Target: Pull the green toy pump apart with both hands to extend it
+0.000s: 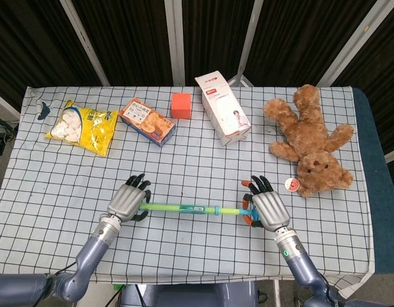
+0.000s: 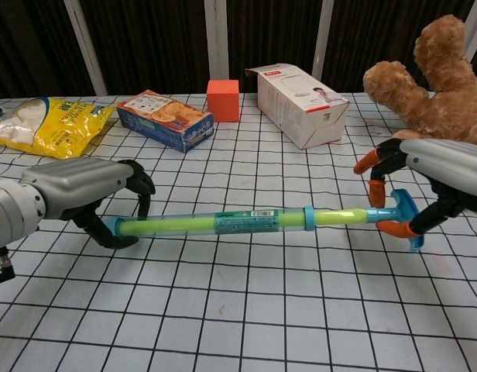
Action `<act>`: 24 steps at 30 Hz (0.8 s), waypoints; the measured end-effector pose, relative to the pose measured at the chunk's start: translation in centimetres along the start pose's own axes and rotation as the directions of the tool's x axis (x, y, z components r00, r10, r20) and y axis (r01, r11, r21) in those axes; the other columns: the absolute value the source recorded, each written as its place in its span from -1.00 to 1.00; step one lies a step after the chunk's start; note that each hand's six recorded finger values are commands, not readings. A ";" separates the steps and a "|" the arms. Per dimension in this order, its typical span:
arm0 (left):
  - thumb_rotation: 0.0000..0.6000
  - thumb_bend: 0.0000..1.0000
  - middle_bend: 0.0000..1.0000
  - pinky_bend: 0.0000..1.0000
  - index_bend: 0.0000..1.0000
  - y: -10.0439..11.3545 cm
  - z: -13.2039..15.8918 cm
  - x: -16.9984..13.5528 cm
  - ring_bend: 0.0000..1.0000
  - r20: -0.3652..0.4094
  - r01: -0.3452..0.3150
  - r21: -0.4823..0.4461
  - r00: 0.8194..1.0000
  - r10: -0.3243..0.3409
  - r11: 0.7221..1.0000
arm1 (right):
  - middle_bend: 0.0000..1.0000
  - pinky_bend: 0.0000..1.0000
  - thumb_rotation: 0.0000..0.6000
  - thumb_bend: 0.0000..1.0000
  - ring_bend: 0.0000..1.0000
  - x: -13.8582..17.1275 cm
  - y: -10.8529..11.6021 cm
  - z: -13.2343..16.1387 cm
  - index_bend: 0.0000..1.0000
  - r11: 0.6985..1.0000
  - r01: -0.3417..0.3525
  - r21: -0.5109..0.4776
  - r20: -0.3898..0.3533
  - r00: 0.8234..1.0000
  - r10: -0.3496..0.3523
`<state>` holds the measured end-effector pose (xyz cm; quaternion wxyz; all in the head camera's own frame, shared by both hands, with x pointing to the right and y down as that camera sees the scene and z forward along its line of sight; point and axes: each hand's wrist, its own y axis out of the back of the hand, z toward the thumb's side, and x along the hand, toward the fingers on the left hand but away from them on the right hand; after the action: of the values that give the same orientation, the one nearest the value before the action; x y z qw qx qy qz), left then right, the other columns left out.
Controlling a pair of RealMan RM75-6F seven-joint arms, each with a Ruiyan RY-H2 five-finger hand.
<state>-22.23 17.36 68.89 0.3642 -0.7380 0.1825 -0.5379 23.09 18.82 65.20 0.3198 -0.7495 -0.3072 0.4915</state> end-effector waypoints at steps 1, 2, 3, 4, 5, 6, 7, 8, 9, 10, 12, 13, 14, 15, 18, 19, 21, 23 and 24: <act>1.00 0.07 -0.65 -0.78 0.12 0.0 -0.2 -0.1 -1.00 -0.005 0.001 -0.001 1.000 -0.001 1.000 | -0.56 -1.00 1.00 -0.16 -1.00 0.0 0.1 -0.1 0.34 1.000 0.002 0.000 0.002 1.000 -0.002; 1.00 0.07 -0.65 -0.78 0.13 -0.1 -0.5 -0.2 -1.00 -0.009 0.001 -0.003 1.000 -0.001 1.000 | -0.56 -1.00 1.00 -0.16 -1.00 0.0 0.2 -0.2 0.34 1.000 0.004 0.000 0.005 1.000 -0.004; 1.00 0.07 -0.65 -0.78 0.13 -0.1 -0.8 -0.4 -1.00 -0.015 0.002 -0.006 1.000 -0.003 1.000 | -0.56 -1.00 1.00 -0.16 -1.00 0.0 0.2 -0.2 0.34 1.000 0.005 0.000 0.007 1.000 -0.005; 1.00 0.07 -0.65 -0.78 0.13 -0.2 -0.9 -0.4 -1.00 -0.018 0.004 -0.008 1.000 -0.004 1.000 | -0.56 -1.00 1.00 -0.16 -1.00 0.1 0.3 -0.4 0.34 1.000 0.008 0.001 0.010 1.000 -0.008; 1.00 0.07 -0.65 -0.78 0.13 -0.2 -1.1 -0.5 -1.00 -0.021 0.005 -0.010 1.000 -0.005 1.000 | -0.56 -1.00 1.00 -0.16 -1.00 0.1 0.4 -0.4 0.34 1.000 0.009 0.001 0.013 1.000 -0.009; 1.00 0.07 -0.65 -0.78 0.13 -0.2 -1.3 -0.6 -1.00 -0.024 0.007 -0.012 1.000 -0.007 1.000 | -0.56 -1.00 1.00 -0.16 -1.00 0.1 0.4 -0.5 0.34 1.000 0.010 0.002 0.015 1.000 -0.010; 1.00 0.07 -0.65 -0.78 0.13 -0.2 -1.4 -0.7 -1.00 -0.026 0.008 -0.012 1.000 -0.008 1.000 | -0.56 -1.00 1.00 -0.16 -1.00 0.1 0.4 -0.6 0.34 1.000 0.010 0.003 0.018 1.000 -0.010; 1.00 0.08 -0.65 -0.78 0.13 -0.2 -1.5 -0.8 -1.00 -0.028 0.008 -0.012 1.000 -0.008 1.000 | -0.56 -1.00 1.00 -0.16 -1.00 0.2 0.5 -0.8 0.34 1.000 0.011 0.004 0.021 1.000 -0.011; 1.00 0.08 -0.65 -0.78 0.13 -0.2 -1.7 -0.8 -1.00 -0.030 0.008 -0.012 1.000 -0.008 1.000 | -0.56 -1.00 1.00 -0.16 -1.00 0.2 0.5 -0.9 0.34 1.000 0.011 0.005 0.024 1.000 -0.011; 1.00 0.09 -0.65 -0.78 0.13 -0.1 -1.8 -0.9 -1.00 -0.031 0.007 -0.011 0.999 -0.007 1.000 | -0.56 -1.00 1.00 -0.16 -1.00 0.2 0.5 -1.0 0.34 1.000 0.012 0.006 0.027 1.000 -0.012; 1.00 0.09 -0.65 -0.78 0.13 0.0 -2.0 -1.0 -1.00 -0.034 0.006 -0.011 0.999 -0.006 1.000 | -0.56 -1.00 1.00 -0.16 -1.00 0.2 0.6 -1.2 0.34 1.000 0.014 0.008 0.034 0.999 -0.014; 1.00 0.09 -0.65 -0.78 0.13 0.0 -2.1 -1.1 -1.00 -0.036 0.004 -0.011 0.999 -0.005 1.000 | -0.56 -1.00 1.00 -0.16 -1.00 0.3 0.6 -1.3 0.34 1.000 0.014 0.009 0.036 0.999 -0.015; 1.00 0.09 -0.65 -0.78 0.13 0.1 -2.3 -1.1 -1.00 -0.039 0.003 -0.010 0.999 -0.004 1.000 | -0.56 -1.00 1.00 -0.16 -1.00 0.3 0.7 -1.5 0.34 1.000 0.016 0.011 0.042 0.999 -0.017; 1.00 0.09 -0.65 -0.78 0.13 0.2 -2.5 -1.2 -1.00 -0.042 0.001 -0.008 0.999 -0.002 1.000 | -0.56 -1.00 1.00 -0.16 -1.00 0.3 0.8 -1.7 0.34 1.000 0.019 0.012 0.048 0.999 -0.019; 1.00 0.09 -0.65 -0.78 0.13 0.5 -3.2 -1.5 -1.00 -0.053 -0.004 -0.004 0.999 0.003 1.000 | -0.56 -1.00 1.00 -0.16 -1.00 0.4 1.1 -2.2 0.34 1.000 0.024 0.014 0.062 0.998 -0.025; 1.00 0.09 -0.65 -0.78 0.13 0.7 -3.5 -1.6 -1.00 -0.057 -0.005 -0.003 0.998 0.005 1.000 | -0.56 -1.00 1.00 -0.16 -1.00 0.5 1.2 -2.3 0.34 1.000 0.025 0.015 0.066 0.997 -0.026; 1.00 0.09 -0.65 -0.78 0.13 1.0 -4.1 -1.9 -1.00 -0.066 -0.009 -0.002 0.998 0.009 1.000 | -0.56 -1.00 1.00 -0.16 -1.00 0.6 1.4 -2.6 0.34 0.999 0.028 0.016 0.073 0.997 -0.029; 1.00 0.09 -0.65 -0.78 0.13 1.2 -4.6 -2.1 -1.00 -0.073 -0.011 0.002 0.997 0.011 1.000 | -0.56 -1.00 1.00 -0.16 -1.00 0.7 1.6 -2.8 0.34 0.999 0.031 0.021 0.080 0.996 -0.033; 1.00 0.09 -0.65 -0.78 0.13 1.3 -4.9 -2.2 -1.00 -0.078 -0.011 0.005 0.997 0.011 1.000 | -0.56 -1.00 1.00 -0.16 -1.00 0.7 1.6 -2.9 0.34 0.999 0.032 0.022 0.083 0.996 -0.034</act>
<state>-27.36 16.25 67.26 0.3614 -0.7146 0.1996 -0.5647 26.28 17.90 64.47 0.3223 -0.7198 -0.3276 0.5203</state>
